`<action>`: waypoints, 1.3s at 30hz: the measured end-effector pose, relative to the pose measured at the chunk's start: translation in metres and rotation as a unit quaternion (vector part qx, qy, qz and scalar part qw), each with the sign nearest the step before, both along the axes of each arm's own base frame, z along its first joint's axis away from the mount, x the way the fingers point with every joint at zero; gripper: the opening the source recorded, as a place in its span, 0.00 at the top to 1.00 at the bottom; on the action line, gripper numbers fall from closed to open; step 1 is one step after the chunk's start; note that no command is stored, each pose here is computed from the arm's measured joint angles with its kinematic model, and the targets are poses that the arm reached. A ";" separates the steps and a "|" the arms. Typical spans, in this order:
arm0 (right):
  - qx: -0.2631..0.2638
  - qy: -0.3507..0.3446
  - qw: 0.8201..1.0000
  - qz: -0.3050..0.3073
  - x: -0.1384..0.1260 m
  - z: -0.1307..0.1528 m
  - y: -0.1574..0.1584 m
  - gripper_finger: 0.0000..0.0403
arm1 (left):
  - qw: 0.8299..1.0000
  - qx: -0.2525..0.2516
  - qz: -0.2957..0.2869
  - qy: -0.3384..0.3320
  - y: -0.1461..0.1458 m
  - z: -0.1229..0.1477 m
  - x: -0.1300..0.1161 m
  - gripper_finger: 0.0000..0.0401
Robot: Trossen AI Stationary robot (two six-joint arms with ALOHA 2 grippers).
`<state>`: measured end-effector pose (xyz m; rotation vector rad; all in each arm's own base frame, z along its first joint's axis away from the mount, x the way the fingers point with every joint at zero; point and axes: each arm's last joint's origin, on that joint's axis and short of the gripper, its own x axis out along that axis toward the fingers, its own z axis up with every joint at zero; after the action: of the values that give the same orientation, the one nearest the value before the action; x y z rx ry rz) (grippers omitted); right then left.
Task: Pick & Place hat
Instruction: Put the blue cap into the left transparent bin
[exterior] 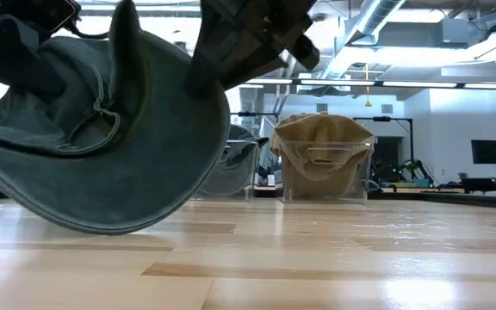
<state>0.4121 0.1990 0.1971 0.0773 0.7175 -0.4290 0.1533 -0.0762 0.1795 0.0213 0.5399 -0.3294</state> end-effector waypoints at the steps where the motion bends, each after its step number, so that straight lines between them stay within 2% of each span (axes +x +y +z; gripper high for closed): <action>1: -0.001 0.005 1.000 -0.003 -0.002 0.002 -0.002 0.80 | 1.000 0.005 0.000 0.008 0.000 0.001 0.000 0.98; 6: -0.025 0.050 0.998 -0.020 -0.018 0.014 -0.009 0.66 | 0.999 0.023 0.015 0.039 0.003 0.018 0.004 0.98; 9: -0.043 0.068 0.997 -0.008 -0.030 0.026 -0.009 0.61 | 0.995 0.056 0.052 0.064 0.010 0.031 0.005 0.98; 14: -0.105 0.081 0.991 -0.009 -0.047 0.041 -0.009 0.61 | 0.990 0.083 0.094 0.066 0.024 0.061 0.011 0.98; 18: -0.176 0.063 0.981 -0.053 -0.060 0.045 -0.010 0.63 | 0.986 0.102 0.119 0.055 0.037 0.090 0.018 0.98; 21: -0.222 0.041 0.969 -0.101 -0.075 0.035 -0.013 0.65 | 0.982 0.118 0.143 0.046 0.049 0.112 0.025 0.98; 24: -0.242 0.019 0.961 -0.135 -0.089 0.016 -0.018 0.66 | 0.976 0.135 0.167 0.041 0.063 0.134 0.031 0.98; 30: -0.248 -0.006 0.952 -0.179 -0.114 -0.028 -0.032 0.66 | 0.968 0.158 0.193 0.038 0.086 0.175 0.046 0.98; 34: -0.254 -0.029 0.950 -0.180 -0.122 -0.041 -0.033 0.65 | 0.962 0.187 0.196 0.043 0.100 0.192 0.056 0.98; 39: -0.264 -0.018 0.956 -0.129 -0.112 -0.053 -0.025 0.65 | 0.948 0.255 0.183 0.044 0.119 0.200 0.072 0.98</action>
<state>0.2996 0.1739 0.1445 -0.3282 0.5391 -0.8559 0.2255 0.0429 0.3797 0.4044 0.6940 0.1800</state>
